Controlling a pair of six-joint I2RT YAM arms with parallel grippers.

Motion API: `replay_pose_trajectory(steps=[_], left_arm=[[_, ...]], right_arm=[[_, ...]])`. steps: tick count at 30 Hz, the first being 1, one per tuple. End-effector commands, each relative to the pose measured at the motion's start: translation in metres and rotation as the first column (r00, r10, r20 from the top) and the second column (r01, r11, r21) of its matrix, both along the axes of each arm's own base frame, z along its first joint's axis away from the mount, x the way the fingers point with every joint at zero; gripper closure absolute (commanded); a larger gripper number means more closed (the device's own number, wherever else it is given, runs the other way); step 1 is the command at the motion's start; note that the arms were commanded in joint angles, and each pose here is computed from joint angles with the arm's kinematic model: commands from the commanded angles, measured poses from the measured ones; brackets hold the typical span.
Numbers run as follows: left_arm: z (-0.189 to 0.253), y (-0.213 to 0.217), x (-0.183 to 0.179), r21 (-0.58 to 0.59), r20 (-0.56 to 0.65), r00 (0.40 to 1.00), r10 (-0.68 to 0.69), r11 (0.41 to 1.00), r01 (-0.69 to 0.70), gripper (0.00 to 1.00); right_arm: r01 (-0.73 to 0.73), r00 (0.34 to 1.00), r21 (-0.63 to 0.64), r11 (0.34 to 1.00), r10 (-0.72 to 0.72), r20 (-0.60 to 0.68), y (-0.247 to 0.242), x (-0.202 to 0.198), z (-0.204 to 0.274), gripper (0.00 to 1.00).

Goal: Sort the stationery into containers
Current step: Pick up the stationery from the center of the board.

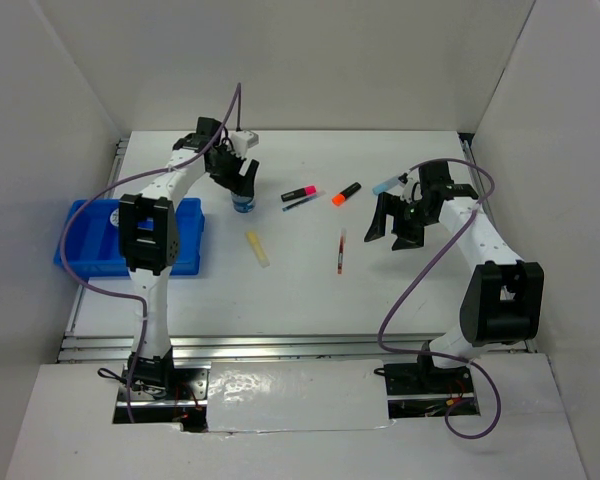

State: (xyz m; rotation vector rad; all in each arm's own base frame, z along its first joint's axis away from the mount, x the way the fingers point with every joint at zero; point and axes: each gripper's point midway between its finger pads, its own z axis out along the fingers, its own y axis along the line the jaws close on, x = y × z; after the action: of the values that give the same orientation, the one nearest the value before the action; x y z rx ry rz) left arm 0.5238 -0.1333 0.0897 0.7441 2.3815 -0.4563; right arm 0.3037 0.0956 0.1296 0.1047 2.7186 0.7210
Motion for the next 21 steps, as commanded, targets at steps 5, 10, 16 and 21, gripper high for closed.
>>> replay_pose_trajectory(steps=[5,10,16,21], left_arm=[[0.012,0.004,0.008,0.065,0.070,0.998,-0.005,0.998,0.000,0.09],[0.005,0.006,0.007,0.077,0.050,0.999,-0.002,0.997,-0.001,0.15],[0.000,0.007,0.007,0.088,0.040,0.999,-0.002,0.996,-0.002,0.29],[-0.008,0.009,0.004,0.103,0.017,1.000,-0.009,0.995,0.007,0.44]], right_arm=[[-0.005,0.999,-0.015,1.000,0.006,0.040,0.000,0.005,0.006,0.07],[-0.006,0.999,-0.013,1.000,0.007,0.041,0.000,0.006,0.006,0.08],[-0.007,0.999,-0.010,1.000,0.008,0.038,0.001,0.004,0.004,0.09],[-0.012,0.999,-0.007,1.000,0.012,0.038,0.002,0.004,0.004,0.09]])
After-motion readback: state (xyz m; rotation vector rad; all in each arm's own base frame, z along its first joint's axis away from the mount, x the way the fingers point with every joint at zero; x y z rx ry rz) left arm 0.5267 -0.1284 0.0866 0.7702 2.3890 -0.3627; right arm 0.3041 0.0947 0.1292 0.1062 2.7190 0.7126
